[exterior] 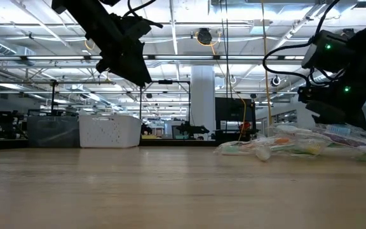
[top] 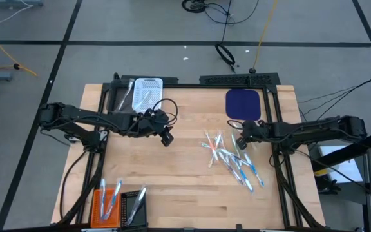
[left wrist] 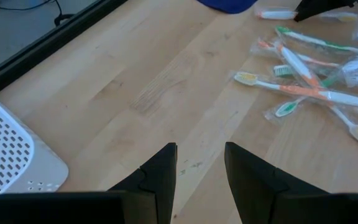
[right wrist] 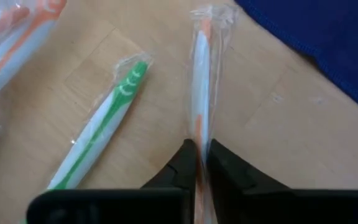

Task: Pick & Place Toothbrushes
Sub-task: Put the orange toothbrush into the black bin

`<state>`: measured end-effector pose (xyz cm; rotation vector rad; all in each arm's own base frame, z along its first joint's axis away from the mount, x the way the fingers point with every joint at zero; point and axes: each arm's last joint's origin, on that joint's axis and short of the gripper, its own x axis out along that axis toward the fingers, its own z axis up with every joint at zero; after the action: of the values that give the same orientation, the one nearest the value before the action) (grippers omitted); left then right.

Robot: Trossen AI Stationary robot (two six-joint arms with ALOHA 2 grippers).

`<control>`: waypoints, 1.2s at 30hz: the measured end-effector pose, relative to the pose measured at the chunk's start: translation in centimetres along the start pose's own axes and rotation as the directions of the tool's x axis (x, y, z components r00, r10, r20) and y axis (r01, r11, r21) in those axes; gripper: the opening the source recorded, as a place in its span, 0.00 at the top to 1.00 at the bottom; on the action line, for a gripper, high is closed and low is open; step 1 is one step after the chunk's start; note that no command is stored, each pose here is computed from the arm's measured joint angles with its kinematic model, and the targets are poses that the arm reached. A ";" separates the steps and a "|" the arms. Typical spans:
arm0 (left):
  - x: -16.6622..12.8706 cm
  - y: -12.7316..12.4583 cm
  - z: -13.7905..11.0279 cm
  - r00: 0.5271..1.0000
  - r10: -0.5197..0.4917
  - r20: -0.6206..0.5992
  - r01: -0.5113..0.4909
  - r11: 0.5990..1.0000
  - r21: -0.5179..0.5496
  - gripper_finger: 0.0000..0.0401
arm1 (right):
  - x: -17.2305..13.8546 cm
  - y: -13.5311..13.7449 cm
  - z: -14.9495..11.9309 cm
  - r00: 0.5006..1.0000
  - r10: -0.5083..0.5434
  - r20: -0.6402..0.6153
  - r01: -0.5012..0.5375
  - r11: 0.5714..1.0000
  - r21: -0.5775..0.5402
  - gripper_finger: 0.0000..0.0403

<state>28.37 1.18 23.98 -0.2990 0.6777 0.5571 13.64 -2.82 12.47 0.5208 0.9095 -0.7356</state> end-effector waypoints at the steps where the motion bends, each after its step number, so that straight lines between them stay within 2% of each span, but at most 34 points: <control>1: 0.0 0.0 0.0 1.000 0.000 0.000 0.000 1.000 -0.004 0.66 | -0.2 0.1 0.2 1.000 0.005 0.020 -0.005 1.000 0.000 0.96; 6: 0.0 -0.1 0.0 1.000 -0.004 0.005 0.004 1.000 -0.017 0.66 | -1.2 0.8 1.5 0.979 0.071 0.189 -0.068 0.997 -0.023 0.98; 11: -0.2 -0.7 0.4 0.997 -0.045 0.058 0.047 0.998 -0.031 0.66 | -2.6 2.3 2.6 0.910 0.203 0.361 -0.179 0.979 -0.100 0.98; 15: -0.6 -1.7 0.9 0.985 -0.108 0.136 0.110 0.994 -0.009 0.66 | -4.1 4.2 3.2 0.797 0.363 0.483 -0.299 0.932 -0.206 0.98; 18: -1.0 -2.6 1.3 0.965 -0.166 0.201 0.167 0.986 0.011 0.66 | -5.6 5.6 3.5 0.679 0.480 0.556 -0.367 0.878 -0.309 0.98; 23: -1.9 -4.1 2.0 0.909 -0.301 0.289 0.297 0.953 0.059 0.66 | -7.8 7.6 3.2 0.489 0.621 0.613 -0.418 0.783 -0.460 0.98; 25: -2.3 -4.7 2.2 0.885 -0.337 0.320 0.329 0.941 0.083 0.66 | -8.4 8.1 3.0 0.430 0.655 0.622 -0.426 0.754 -0.499 0.98; 30: -3.1 -5.7 2.3 0.841 -0.389 0.375 0.371 0.921 0.123 0.66 | -9.4 9.0 2.7 0.328 0.699 0.636 -0.431 0.710 -0.558 0.98; 36: -2.8 -7.2 2.2 0.787 -0.436 0.435 0.402 0.899 0.174 0.66 | -9.8 9.9 2.5 0.240 0.717 0.655 -0.432 0.683 -0.589 0.98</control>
<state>31.86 -4.76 28.07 -0.2253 0.1461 0.1565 18.45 5.21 23.07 0.1211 -0.2141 -0.0529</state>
